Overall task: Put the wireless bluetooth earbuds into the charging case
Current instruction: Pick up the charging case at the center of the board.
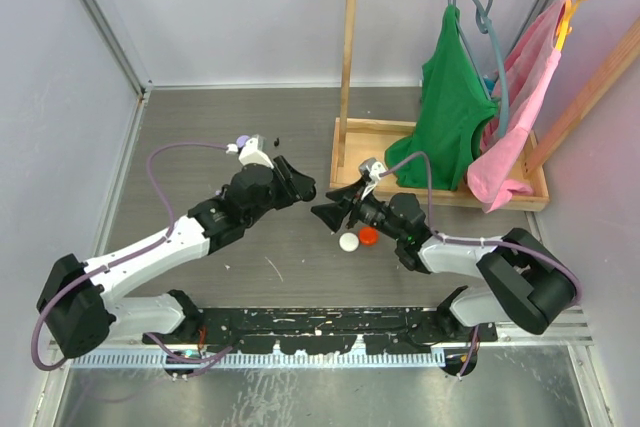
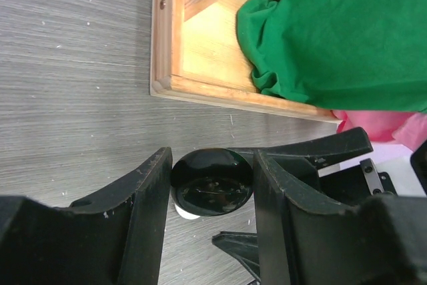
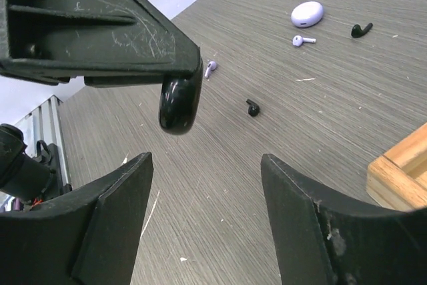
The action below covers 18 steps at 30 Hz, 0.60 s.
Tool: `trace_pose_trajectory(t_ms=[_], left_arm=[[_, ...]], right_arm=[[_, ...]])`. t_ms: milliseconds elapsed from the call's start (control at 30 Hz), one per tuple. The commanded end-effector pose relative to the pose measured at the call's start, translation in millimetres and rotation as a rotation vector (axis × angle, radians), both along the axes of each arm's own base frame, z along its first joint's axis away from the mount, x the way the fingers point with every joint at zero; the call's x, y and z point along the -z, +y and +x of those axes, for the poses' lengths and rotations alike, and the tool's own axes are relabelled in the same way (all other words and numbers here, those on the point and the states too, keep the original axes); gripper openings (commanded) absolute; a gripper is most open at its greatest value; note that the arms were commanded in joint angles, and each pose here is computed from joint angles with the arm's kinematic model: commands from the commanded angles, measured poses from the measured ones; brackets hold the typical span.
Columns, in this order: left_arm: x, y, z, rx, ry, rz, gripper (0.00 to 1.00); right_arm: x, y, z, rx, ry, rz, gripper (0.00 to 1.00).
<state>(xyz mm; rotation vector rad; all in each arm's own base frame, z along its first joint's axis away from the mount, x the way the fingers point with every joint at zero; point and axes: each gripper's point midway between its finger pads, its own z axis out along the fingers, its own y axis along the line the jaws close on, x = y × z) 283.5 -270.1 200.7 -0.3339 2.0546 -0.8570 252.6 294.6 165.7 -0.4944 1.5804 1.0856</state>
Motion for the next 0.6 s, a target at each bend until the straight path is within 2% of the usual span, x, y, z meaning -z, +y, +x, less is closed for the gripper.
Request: trace_pose_trajectory(t_ms=[0, 400, 567], left_arm=[[-36.1, -3.7, 5.2, -0.051, -0.142, -0.039, 0.42], [-46.6, -18.5, -3.7, -0.030, -0.204, -0.037, 0.42], [-45.2, -23.1, -5.8, -0.024, -0.208, -0.035, 0.42]], right_arm=[[-44.8, 11.4, 2.1, -0.033, -0.123, 0.099, 0.70], [-52.9, 15.8, 5.8, -0.026, -0.130, 0.139, 0.56], [-58.5, 18.2, 1.7, -0.051, -0.149, 0.154, 0.55]])
